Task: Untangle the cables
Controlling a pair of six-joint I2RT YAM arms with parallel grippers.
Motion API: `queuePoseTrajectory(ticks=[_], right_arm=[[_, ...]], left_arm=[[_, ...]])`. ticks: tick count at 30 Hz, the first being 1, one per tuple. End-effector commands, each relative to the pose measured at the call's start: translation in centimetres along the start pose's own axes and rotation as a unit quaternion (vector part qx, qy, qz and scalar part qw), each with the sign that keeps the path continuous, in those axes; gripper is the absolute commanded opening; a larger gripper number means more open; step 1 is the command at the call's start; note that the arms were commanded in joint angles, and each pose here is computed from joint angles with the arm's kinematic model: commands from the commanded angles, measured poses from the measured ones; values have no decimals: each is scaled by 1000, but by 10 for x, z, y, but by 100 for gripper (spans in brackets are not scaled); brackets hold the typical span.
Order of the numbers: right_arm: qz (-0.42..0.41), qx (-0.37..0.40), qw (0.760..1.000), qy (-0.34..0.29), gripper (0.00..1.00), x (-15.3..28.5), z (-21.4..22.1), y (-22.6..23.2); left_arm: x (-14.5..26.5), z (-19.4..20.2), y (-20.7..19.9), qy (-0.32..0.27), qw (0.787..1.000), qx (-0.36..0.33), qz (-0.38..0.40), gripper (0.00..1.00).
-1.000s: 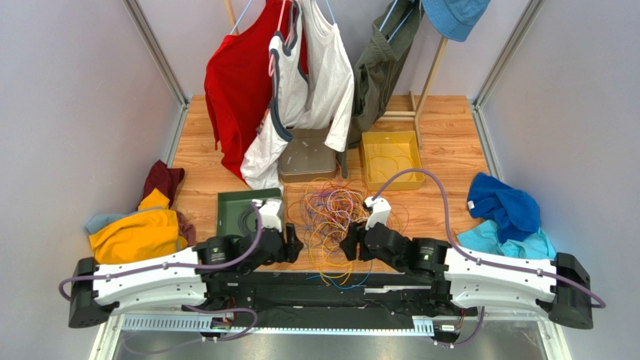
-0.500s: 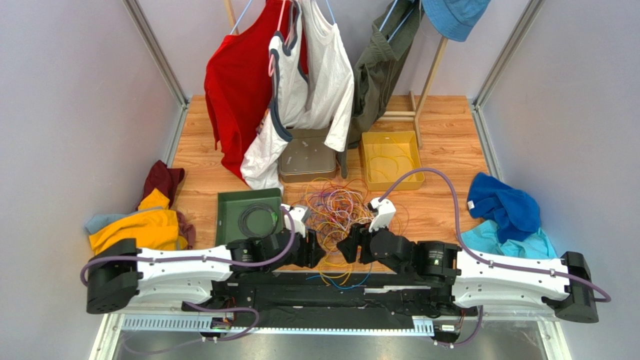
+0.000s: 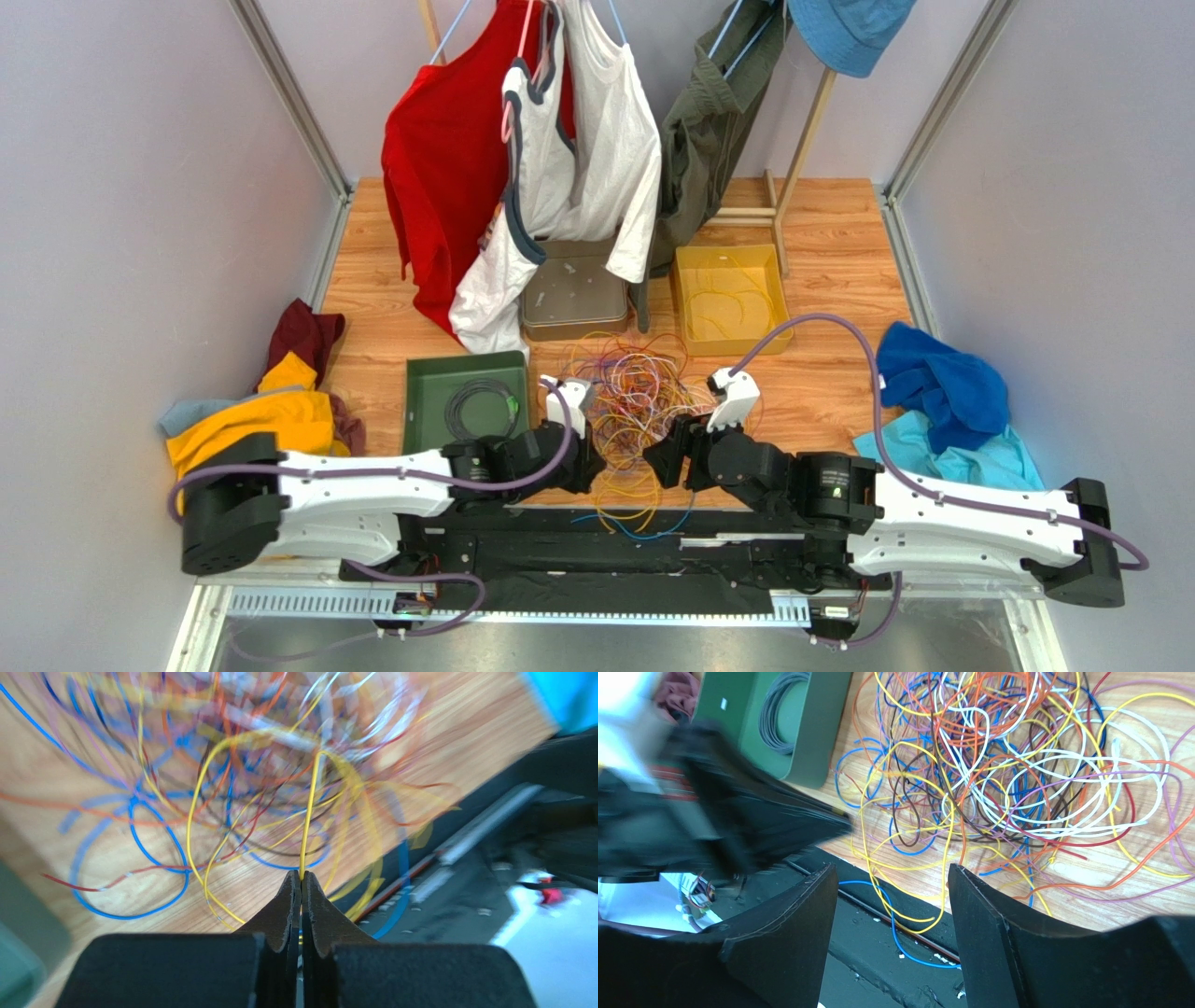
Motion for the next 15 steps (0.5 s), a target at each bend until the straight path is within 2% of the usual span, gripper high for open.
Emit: queuePoseTrajectory(ticks=[1, 5, 8, 12, 15], right_arm=[[5, -19, 999, -30, 63, 5, -9, -5], [11, -19, 999, -44, 65, 6, -10, -11], [1, -30, 997, -67, 65, 9, -16, -12], [-57, -52, 991, -110, 65, 16, -26, -5], [-98, -31, 988, -118, 65, 19, -29, 6]], left_arm=[[67, -80, -40, -112, 991, -29, 72, 0], [154, -155, -67, -206, 970, -38, 121, 0], [204, -196, -82, -246, 958, -60, 133, 0], [237, -233, -101, -283, 945, -95, 134, 0], [252, -253, -113, -301, 938, -107, 137, 0]])
Point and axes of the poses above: each gripper's point midway between its finger pads, its own x axis back along the fingers, its own y axis along the line the jaws close on, z = x × y, the point moved 3 cm from there along x, back along the fingers, and after that the axes turned 7 degrees about x, right-handed, at the moved point
